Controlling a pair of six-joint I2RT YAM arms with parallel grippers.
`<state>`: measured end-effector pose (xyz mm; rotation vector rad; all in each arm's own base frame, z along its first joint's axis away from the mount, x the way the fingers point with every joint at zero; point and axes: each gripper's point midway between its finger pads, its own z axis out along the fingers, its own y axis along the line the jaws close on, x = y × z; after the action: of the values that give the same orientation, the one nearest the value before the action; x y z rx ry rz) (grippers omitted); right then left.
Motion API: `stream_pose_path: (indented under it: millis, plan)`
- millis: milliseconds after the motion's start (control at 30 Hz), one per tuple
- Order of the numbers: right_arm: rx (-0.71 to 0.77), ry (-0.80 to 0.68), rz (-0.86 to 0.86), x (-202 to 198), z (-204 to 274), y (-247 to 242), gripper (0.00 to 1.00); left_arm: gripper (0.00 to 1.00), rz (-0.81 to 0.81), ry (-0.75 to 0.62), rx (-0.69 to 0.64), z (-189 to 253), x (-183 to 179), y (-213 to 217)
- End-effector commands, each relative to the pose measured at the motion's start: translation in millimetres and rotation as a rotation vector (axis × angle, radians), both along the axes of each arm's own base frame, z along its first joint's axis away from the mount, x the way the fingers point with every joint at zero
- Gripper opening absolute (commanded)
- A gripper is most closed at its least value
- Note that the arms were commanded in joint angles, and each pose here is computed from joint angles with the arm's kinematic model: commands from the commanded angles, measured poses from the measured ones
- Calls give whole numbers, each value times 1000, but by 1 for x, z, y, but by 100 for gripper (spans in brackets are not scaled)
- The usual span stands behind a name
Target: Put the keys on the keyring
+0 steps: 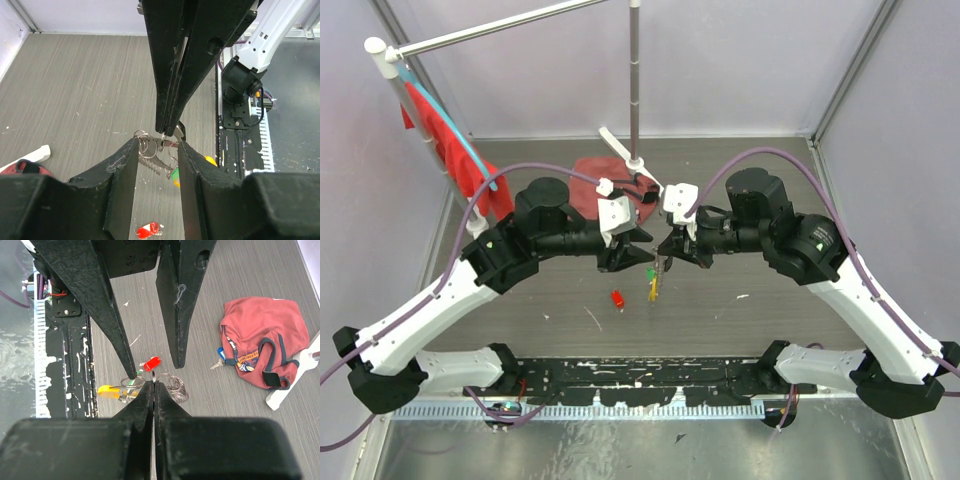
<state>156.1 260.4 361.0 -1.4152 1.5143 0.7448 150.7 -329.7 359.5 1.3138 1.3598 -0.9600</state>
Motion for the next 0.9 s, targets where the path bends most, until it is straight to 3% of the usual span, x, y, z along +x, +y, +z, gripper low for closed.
stream_pose_path:
  millis: [0,533,867]
  plan:
    - [61,-63,7,0,26,1,1,44,-17,-8,-26,15,-3,-2]
    - [77,-65,25,-3,28,3,1,38,-53,12,16,4,-5,-6]
    - [80,-58,33,-4,28,4,1,0,-59,9,30,3,-5,-6]
